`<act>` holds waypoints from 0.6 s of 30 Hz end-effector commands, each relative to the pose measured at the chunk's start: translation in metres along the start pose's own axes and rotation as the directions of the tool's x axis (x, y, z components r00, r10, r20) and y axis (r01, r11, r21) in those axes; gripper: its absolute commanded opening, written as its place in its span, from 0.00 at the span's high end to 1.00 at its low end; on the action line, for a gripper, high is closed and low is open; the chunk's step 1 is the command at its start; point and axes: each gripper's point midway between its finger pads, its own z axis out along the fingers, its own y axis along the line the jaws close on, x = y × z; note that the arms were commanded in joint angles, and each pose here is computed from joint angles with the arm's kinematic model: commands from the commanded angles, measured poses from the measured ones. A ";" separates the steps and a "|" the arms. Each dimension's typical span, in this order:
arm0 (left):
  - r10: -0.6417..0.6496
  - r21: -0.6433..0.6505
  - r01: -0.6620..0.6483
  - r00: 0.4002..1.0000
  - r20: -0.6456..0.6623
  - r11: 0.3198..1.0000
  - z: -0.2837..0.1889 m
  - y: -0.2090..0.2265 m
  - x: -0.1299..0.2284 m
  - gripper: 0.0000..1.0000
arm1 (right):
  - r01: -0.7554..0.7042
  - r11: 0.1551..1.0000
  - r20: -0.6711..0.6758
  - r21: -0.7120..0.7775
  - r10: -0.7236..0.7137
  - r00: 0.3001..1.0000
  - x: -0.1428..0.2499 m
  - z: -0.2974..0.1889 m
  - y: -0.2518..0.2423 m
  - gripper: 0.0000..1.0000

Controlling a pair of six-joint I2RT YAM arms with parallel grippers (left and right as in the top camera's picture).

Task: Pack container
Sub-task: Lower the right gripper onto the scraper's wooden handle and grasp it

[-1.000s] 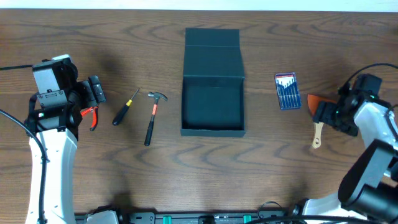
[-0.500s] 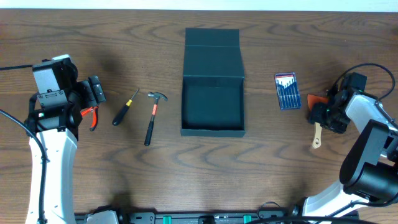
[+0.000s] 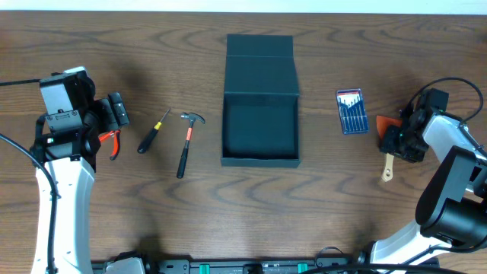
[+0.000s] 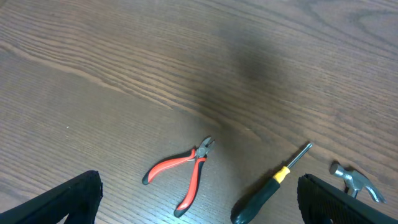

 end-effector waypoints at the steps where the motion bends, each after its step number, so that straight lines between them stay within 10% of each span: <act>1: 0.004 -0.004 -0.004 1.000 0.005 1.000 0.000 0.002 -0.004 0.02 | 0.007 1.000 -0.067 -0.001 -0.007 0.998 0.016 0.014 0.003 0.57; 18: 0.004 -0.004 -0.004 1.000 0.005 1.000 0.000 0.002 -0.004 0.02 | 0.043 0.999 0.155 -0.001 -0.042 0.987 -0.015 -0.052 0.004 0.66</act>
